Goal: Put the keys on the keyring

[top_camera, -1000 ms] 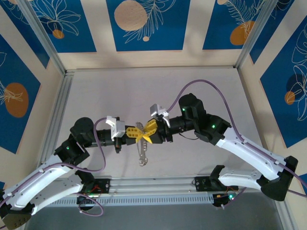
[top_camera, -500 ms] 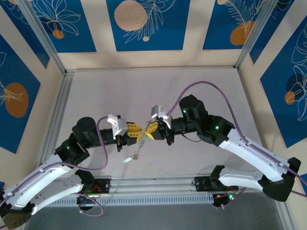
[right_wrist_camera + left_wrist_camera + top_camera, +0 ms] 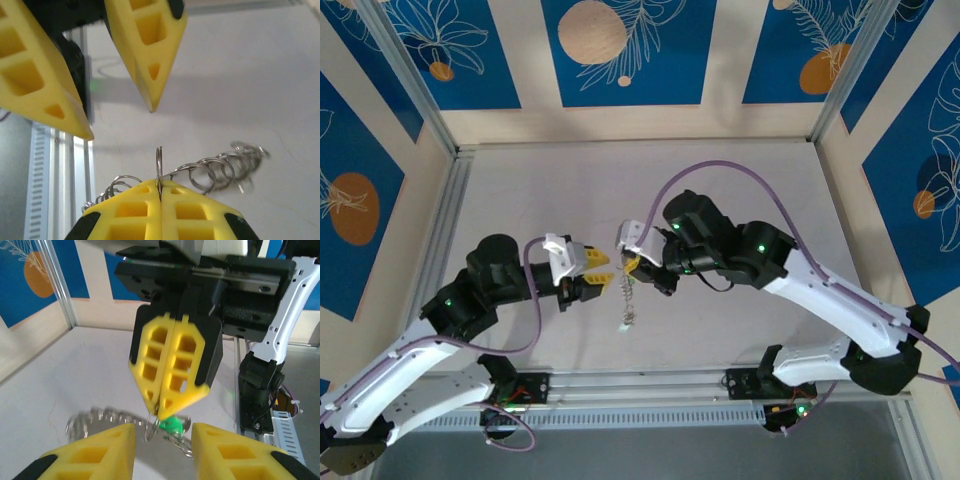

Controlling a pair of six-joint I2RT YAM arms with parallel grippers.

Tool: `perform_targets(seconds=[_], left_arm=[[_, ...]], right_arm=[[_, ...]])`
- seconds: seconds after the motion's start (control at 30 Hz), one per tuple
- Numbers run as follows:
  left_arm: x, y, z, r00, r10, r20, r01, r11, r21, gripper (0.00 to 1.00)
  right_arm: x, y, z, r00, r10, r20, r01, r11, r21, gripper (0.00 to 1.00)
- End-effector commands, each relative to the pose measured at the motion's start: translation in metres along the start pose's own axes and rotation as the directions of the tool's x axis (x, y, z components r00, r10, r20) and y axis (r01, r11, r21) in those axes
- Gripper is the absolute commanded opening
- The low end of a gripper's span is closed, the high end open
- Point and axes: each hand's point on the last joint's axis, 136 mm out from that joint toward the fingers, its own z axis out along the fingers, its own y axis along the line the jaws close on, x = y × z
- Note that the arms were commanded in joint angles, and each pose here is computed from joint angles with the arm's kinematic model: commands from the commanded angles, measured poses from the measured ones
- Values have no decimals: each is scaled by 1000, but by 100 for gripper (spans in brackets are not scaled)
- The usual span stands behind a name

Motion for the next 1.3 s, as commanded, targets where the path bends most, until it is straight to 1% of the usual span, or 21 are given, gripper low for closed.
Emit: perform_targets(seconds=[0.0, 0.23, 0.43, 0.57, 0.77, 0.9, 0.93, 1.0, 1.03, 1.07, 1.2, 1.27], left_arm=[[-5, -6, 0, 1000, 29, -9, -29, 999, 30, 34], [2, -6, 5, 998, 29, -53, -28, 999, 33, 33], [1, -8, 9, 998, 32, -47, -30, 998, 56, 33], [2, -10, 14, 998, 34, -50, -30, 997, 73, 29], [2, -10, 15, 998, 36, -51, -32, 997, 74, 27], [4, -13, 17, 997, 36, -63, -30, 996, 90, 19], [5, -14, 18, 997, 35, -69, -28, 995, 96, 15], [6, -17, 19, 996, 38, -77, -29, 992, 119, 4], [6, -18, 20, 996, 39, -78, -29, 992, 126, 2], [7, -19, 20, 996, 38, -80, -27, 991, 133, 0], [8, -20, 22, 996, 35, -83, -23, 990, 140, 0], [6, -17, 21, 997, 36, -73, -27, 992, 122, 0]], right_arm=[[1, -3, -9, 998, -45, -43, 46, 998, 34, 0], [-9, 6, -10, 996, -86, -39, 86, 996, -2, 0], [-11, 17, -8, 995, -93, -27, 91, 994, -65, 0], [-12, 22, -8, 995, -97, -25, 94, 992, -88, 0], [-18, 27, -16, 995, -102, 14, 103, 989, -103, 0], [-19, 27, -16, 995, -102, 19, 103, 989, -105, 0], [-19, 27, -16, 995, -100, 18, 101, 989, -107, 0], [-19, 28, -16, 995, -101, 21, 103, 989, -109, 0], [-19, 27, -16, 995, -101, 23, 103, 989, -106, 0], [-20, 27, -17, 994, -102, 27, 104, 989, -102, 0], [-23, 26, -21, 994, -95, 50, 100, 990, -98, 0], [-22, 25, -22, 995, -84, 59, 89, 991, -100, 0]])
